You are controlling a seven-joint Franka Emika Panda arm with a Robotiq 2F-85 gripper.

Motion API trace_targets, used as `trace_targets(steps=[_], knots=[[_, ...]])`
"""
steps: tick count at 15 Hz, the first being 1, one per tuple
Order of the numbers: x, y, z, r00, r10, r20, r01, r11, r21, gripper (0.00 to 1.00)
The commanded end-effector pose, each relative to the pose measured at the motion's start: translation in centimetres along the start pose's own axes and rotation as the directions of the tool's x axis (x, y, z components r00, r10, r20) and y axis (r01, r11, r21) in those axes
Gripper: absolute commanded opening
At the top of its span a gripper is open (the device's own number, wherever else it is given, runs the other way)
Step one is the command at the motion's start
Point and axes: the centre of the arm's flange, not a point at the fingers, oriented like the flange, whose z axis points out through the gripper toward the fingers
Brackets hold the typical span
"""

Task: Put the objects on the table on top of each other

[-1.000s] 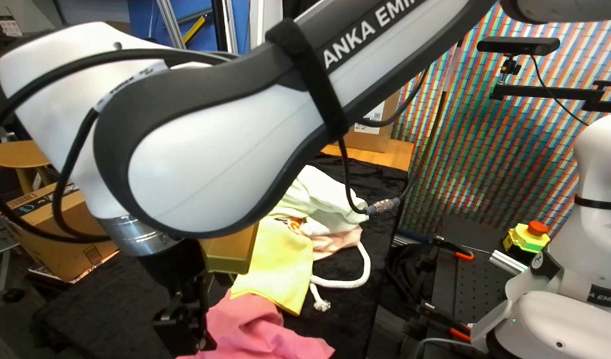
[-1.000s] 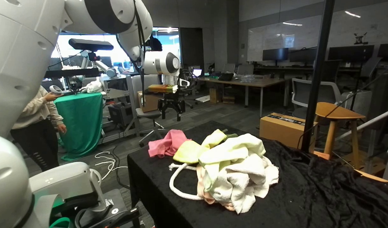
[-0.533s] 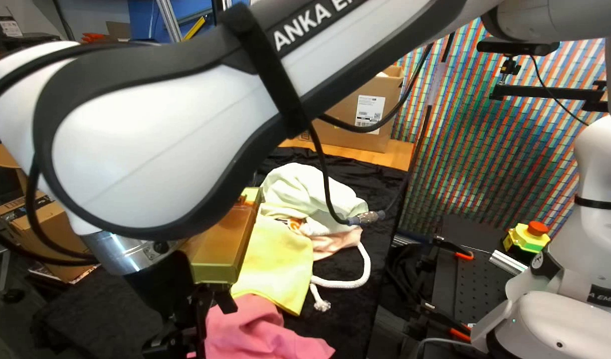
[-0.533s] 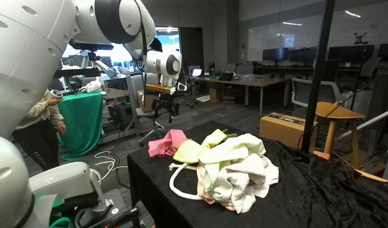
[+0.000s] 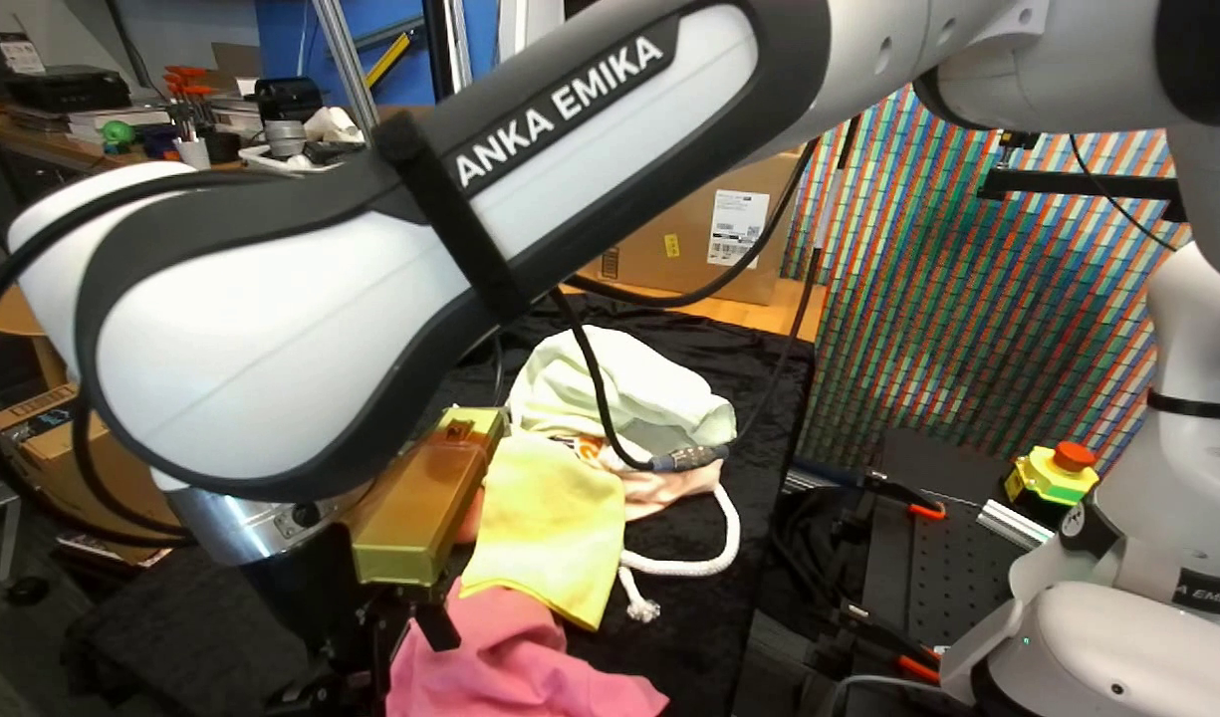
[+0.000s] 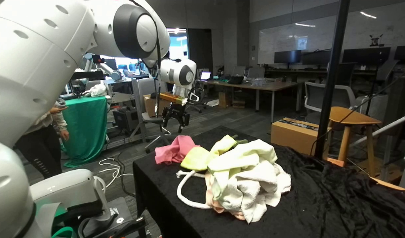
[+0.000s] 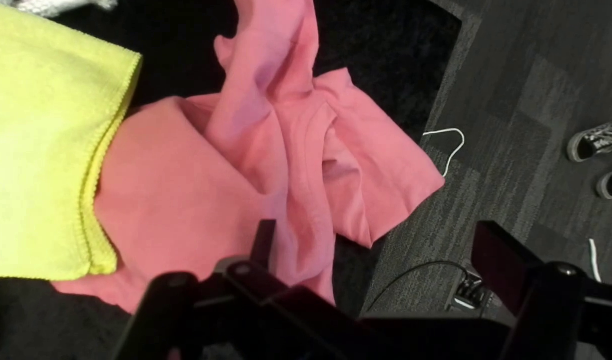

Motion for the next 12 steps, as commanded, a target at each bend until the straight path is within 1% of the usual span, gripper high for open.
trace_targets(steps=[1,6,9,12], knots=[[1.4,0.9,-0.3,1.000,0.001,0.017,-0.002,0.998,0.057,1.00],[2.5,2.7,1.7,0.999,0.052,0.012,-0.053,0.998,0.020,1.00],[2.9,3.4,2.6,0.998,0.061,0.025,-0.062,0.998,0.013,1.00],[3.2,3.9,3.7,0.997,0.074,0.021,-0.074,0.997,-0.020,1.00]])
